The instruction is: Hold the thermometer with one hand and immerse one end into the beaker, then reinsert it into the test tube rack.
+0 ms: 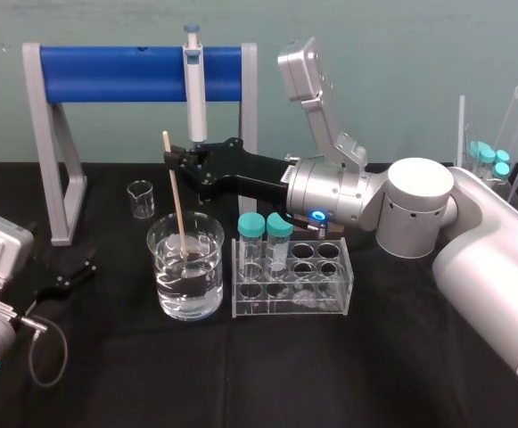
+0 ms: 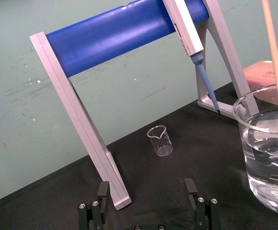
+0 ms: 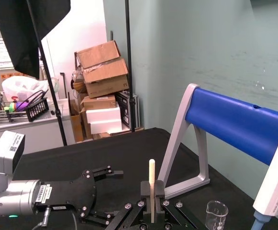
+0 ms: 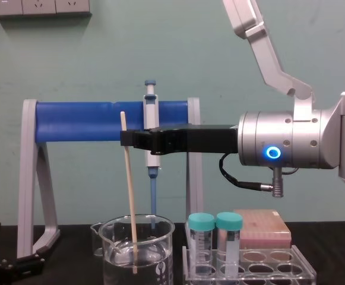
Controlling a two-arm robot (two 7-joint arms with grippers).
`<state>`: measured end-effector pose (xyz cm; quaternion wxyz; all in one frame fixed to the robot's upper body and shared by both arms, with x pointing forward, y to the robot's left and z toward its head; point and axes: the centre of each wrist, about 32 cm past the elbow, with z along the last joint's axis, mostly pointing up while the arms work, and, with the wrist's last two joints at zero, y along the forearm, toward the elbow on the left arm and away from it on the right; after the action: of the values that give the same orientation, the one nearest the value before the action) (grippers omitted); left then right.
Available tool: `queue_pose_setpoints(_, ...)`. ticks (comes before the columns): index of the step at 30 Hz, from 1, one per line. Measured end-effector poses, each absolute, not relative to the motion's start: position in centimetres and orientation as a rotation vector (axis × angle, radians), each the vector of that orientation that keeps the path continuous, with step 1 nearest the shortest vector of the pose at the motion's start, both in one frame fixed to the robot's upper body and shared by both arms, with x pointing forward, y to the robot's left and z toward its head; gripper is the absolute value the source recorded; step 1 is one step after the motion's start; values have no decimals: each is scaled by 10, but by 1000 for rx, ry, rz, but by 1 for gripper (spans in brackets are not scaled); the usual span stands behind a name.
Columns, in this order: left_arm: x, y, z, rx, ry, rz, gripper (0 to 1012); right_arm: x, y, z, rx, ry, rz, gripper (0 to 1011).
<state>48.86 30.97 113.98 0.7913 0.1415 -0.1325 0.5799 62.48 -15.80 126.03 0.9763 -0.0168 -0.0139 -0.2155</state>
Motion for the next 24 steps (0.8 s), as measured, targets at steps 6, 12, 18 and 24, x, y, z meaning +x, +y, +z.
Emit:
queue_pose_setpoints(6, 489, 310, 1140, 304, -285, 1248, 1004, 623, -161, 1265, -29, -45, -438, 55)
queue_pose_setpoints(12, 489, 310, 1140, 304, -285, 1248, 1004, 622, -165, 1272, -21, -54, -446, 55)
queue_pose_setpoints(18, 489, 310, 1140, 304, -285, 1248, 1004, 619, -171, 1289, -2, -62, -444, 55)
queue_pose_setpoints(24, 489, 310, 1140, 304, -285, 1248, 1004, 615, -179, 1308, 36, -70, -456, 55)
